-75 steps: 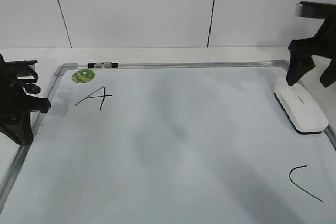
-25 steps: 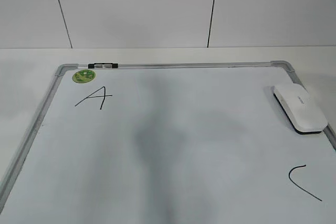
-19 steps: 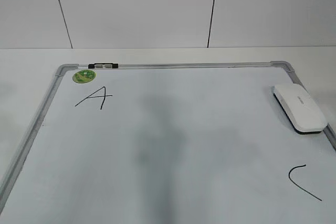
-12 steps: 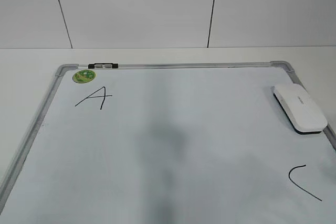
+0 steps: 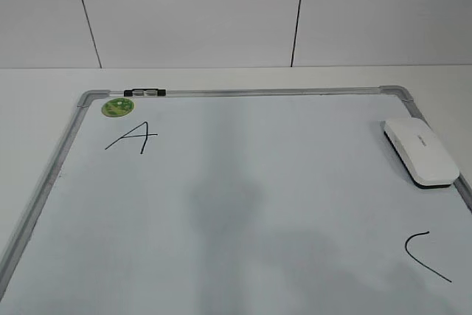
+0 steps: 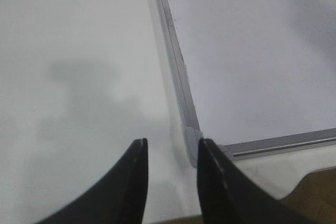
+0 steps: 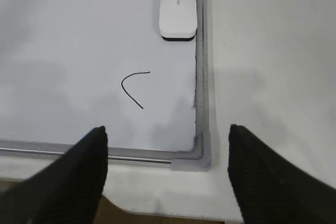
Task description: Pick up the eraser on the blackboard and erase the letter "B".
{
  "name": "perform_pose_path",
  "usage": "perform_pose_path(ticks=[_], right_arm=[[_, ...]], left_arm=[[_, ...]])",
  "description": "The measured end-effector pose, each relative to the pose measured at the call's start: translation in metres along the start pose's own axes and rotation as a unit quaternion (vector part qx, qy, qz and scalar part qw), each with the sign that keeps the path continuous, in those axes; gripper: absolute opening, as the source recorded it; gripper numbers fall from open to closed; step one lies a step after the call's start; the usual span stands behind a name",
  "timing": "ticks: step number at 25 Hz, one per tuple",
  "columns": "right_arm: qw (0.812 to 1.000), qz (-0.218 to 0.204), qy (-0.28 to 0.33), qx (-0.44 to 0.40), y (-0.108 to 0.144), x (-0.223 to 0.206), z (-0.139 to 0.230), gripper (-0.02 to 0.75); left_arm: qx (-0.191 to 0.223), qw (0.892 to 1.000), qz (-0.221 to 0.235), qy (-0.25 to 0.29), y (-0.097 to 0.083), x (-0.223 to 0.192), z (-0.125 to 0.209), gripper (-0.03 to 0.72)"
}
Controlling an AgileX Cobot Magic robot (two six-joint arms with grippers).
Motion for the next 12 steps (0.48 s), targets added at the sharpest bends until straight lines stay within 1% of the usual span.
perform_pose_path(ticks=[4,8,12], right_arm=[[1.0,0.002,0.025,0.003,-0.001,-0.014,0.009,0.55],[1.0,0.002,0.023,0.004,-0.001,-0.015,0.009,0.55],[1.0,0.002,0.023,0.004,-0.001,-0.015,0.009,0.551]], left_arm=[[-0.006,1.0,-0.003,-0.019,0.001,-0.004,-0.003,0.237],[-0.005,0.999,-0.003,-0.047,0.001,-0.01,-0.007,0.237],[-0.004,0.999,-0.001,-0.053,0.001,-0.012,-0.008,0.237]])
Point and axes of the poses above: a point on each arm's last joint axis where the gripper is mounted, x pointing back along that axis away from the gripper, y along the wrist's bending axis when the last joint is at zero, z = x × y, the point moved 1 cm from there along -x, pointing out along that axis toward the gripper
